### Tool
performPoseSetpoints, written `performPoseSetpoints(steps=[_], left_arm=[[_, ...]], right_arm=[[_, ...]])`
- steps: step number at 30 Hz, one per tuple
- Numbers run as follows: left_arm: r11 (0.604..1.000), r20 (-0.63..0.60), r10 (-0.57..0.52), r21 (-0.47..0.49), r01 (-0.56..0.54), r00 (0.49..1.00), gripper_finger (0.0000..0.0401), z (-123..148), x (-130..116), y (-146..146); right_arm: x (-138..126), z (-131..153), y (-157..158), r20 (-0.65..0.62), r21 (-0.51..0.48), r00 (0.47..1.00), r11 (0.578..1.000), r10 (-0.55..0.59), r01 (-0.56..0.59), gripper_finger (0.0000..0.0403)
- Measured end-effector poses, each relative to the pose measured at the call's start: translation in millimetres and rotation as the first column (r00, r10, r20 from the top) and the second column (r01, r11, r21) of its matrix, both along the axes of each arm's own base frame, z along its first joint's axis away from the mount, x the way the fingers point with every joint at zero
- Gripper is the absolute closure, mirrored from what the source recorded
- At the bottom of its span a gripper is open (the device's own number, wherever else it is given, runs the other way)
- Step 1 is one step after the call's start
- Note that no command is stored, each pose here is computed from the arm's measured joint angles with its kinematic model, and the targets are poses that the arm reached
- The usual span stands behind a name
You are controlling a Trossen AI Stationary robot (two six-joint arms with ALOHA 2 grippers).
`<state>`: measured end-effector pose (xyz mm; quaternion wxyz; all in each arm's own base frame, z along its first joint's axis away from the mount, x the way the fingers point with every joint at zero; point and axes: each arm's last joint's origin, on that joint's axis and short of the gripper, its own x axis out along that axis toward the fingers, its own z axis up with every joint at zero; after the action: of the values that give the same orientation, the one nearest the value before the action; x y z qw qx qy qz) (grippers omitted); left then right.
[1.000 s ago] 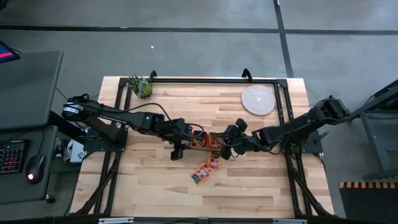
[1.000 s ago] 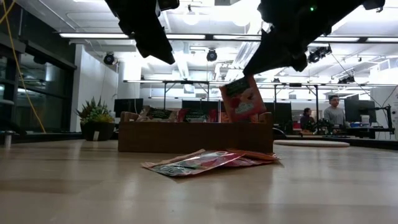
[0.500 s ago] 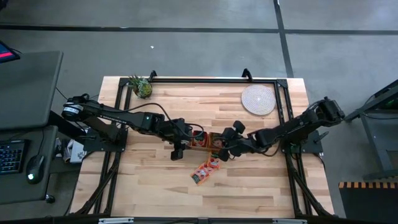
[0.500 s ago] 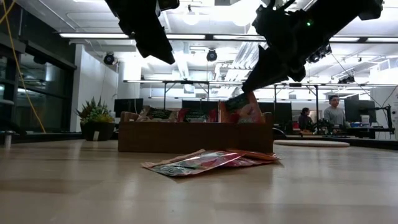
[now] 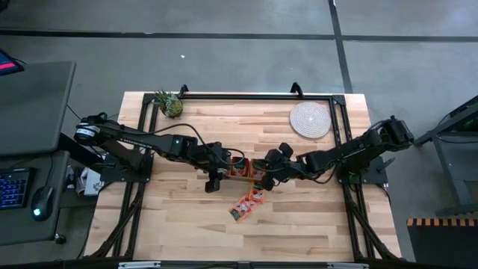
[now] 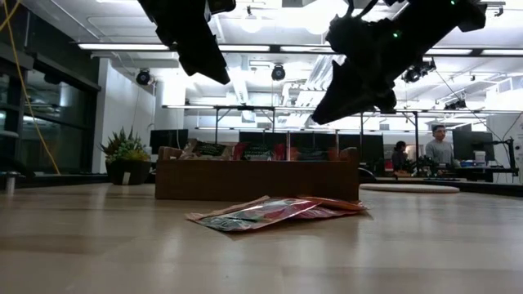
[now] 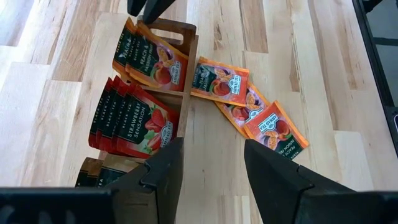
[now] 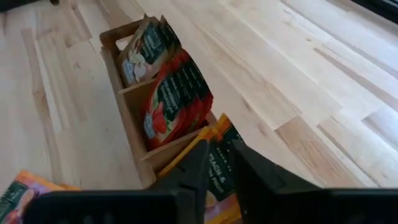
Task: Pick & Place Tea
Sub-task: Put the orange tea bag into the right section of the brown wooden organizer
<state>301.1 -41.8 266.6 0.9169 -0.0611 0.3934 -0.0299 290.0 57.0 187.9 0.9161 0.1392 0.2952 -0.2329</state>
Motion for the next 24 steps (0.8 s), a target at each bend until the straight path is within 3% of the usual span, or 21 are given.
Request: performPoseSetpoints(steps=[3, 9, 15, 18, 24], left_arm=[[1.0, 0.0, 0.0, 0.0, 0.0, 1.0, 0.0234, 0.0, 0.0, 0.0], [1.0, -0.01, 0.001, 0.001, -0.001, 1.0, 0.0234, -0.7, -0.6, 0.1], [1.0, -0.009, 0.002, -0.001, -0.002, 1.0, 0.0234, -0.6, -0.5, 0.1], [1.0, -0.007, 0.002, -0.001, -0.002, 1.0, 0.0234, -0.6, -0.4, 0.1], [1.0, 0.004, 0.002, -0.002, -0.002, 1.0, 0.0234, 0.2, 0.4, 0.0]], right_arm=[[0.5, 2.1, -1.6, 0.02, 0.044, 1.0, 0.999, -0.008, 0.007, 0.0312], [-3.1, 17.3, 4.8, 0.111, 0.266, 0.994, 0.964, -0.003, -0.026, 0.0263], [-5.5, 19.7, 47.2, 0.173, 0.222, 0.953, 0.933, 0.249, -0.284, 0.0254], [-7.1, 12.2, 58.9, 0.139, 0.19, 0.939, 0.923, 0.313, -0.336, 0.0253], [2.5, -1.0, 60.5, 0.082, 0.276, 0.894, 0.852, 0.44, -0.445, 0.0253]])
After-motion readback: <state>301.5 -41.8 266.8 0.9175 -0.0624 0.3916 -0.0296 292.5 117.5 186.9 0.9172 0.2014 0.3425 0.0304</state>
